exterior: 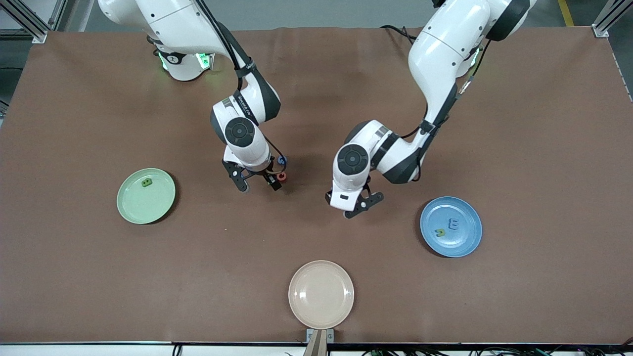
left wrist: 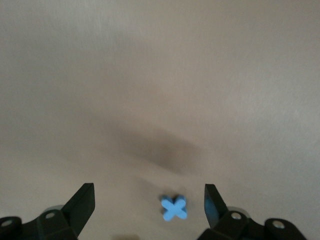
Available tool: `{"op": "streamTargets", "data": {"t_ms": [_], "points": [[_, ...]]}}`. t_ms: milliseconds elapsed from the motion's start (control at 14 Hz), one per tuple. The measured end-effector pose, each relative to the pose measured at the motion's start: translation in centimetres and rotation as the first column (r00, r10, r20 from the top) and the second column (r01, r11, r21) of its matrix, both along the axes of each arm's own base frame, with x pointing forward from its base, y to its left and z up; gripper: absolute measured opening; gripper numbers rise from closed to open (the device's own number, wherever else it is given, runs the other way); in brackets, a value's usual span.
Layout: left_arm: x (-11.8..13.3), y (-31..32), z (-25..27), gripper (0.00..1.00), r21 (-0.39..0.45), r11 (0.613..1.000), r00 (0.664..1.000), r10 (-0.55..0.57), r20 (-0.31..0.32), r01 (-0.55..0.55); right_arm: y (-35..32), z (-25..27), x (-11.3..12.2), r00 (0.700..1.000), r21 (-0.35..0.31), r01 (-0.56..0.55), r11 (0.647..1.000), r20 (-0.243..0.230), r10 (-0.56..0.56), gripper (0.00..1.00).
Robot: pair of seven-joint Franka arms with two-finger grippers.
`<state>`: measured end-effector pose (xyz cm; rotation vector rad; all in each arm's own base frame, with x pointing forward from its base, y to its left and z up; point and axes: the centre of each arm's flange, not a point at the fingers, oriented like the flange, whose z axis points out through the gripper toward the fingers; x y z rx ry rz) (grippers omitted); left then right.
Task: Sort upper and lower case letters into plates
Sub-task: 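Grasp the green N with the right gripper while the left gripper grasps x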
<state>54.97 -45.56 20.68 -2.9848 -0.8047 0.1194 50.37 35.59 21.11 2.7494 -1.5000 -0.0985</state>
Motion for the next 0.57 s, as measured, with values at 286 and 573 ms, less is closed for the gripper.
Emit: {"op": "streamTargets", "data": {"t_ms": [286, 573], "points": [[-1.4, -2.0, -2.3, 0.86, -0.023, 0.998, 0.998, 0.060, 0.022, -0.060, 0.0, -0.7, 0.4, 0.999, -0.009, 0.033, 0.999, -0.005, -0.033, 0.93], [-1.6, -2.2, -3.1, 0.68, -0.022, 0.997, 0.997, 0.073, 0.021, -0.073, 0.4, -2.5, 0.1, 0.998, -0.027, 0.054, 0.998, -0.021, -0.054, 0.78]]}}
